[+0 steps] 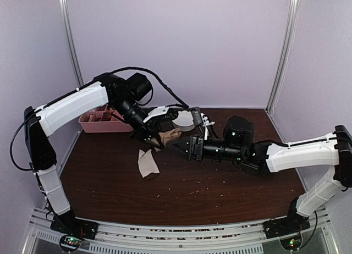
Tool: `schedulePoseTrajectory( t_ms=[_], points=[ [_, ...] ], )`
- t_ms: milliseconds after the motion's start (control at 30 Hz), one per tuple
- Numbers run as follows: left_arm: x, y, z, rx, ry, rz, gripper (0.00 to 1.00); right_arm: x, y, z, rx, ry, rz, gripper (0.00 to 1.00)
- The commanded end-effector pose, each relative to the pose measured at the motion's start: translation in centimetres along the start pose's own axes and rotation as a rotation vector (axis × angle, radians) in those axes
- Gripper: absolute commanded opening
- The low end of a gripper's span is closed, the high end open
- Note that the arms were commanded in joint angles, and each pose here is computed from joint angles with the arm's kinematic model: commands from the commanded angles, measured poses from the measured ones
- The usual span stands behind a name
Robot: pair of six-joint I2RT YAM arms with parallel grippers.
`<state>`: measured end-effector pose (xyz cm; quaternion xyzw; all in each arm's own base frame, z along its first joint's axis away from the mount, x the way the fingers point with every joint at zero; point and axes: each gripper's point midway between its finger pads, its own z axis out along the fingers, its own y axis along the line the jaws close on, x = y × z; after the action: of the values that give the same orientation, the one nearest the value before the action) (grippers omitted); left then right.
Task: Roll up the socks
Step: Roll the sock.
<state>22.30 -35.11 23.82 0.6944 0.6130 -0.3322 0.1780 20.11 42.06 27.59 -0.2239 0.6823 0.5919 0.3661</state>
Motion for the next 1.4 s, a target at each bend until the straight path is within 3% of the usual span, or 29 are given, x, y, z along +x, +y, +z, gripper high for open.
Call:
schedulePoseTrajectory(
  t_ms=[0, 300, 467, 767, 967, 1067, 1200, 1267, 1300, 1367],
  points=[
    [-1.7, -4.5, -1.0, 0.245, -0.087, -0.061, 0.00, 1.5, 1.1, -1.0, 0.014, 0.063, -0.277, 0.56],
    [-1.8, -6.4, -1.0, 0.396, -0.112, -0.106, 0.00, 0.9, 1.6, -2.4, 0.035, 0.058, -0.627, 0.56],
    [-1.8, -6.5, -0.8, 0.407, -0.114, -0.113, 0.00, 0.7, 1.5, -1.7, 0.045, 0.101, -0.709, 0.57],
    [-1.4, -6.9, 0.0, 0.431, -0.096, -0.129, 0.00, -1.1, 3.2, -0.2, -0.008, 0.063, -0.745, 0.57],
    [-1.2, -6.9, 0.3, 0.433, -0.087, -0.132, 0.01, -1.6, 4.0, 0.6, -0.045, 0.049, -0.725, 0.47],
    [-1.1, -6.8, 0.4, 0.433, -0.081, -0.135, 0.02, -1.0, 4.0, 1.0, -0.066, 0.073, -0.706, 0.34],
    [-1.3, -6.7, 0.2, 0.422, -0.081, -0.125, 0.13, -0.4, 3.6, 1.1, -0.070, 0.094, -0.687, 0.02],
    [-1.4, -6.6, 0.0, 0.411, -0.076, -0.122, 0.28, -0.4, 3.2, 1.0, -0.047, 0.087, -0.684, 0.00],
    [-1.4, -6.6, -0.1, 0.406, -0.073, -0.120, 0.40, -0.8, 2.9, 0.9, -0.019, 0.074, -0.685, 0.00],
    [-1.4, -6.6, -0.3, 0.400, -0.073, -0.117, 0.46, -1.5, 1.8, 0.5, 0.050, 0.033, -0.691, 0.00]
  ],
)
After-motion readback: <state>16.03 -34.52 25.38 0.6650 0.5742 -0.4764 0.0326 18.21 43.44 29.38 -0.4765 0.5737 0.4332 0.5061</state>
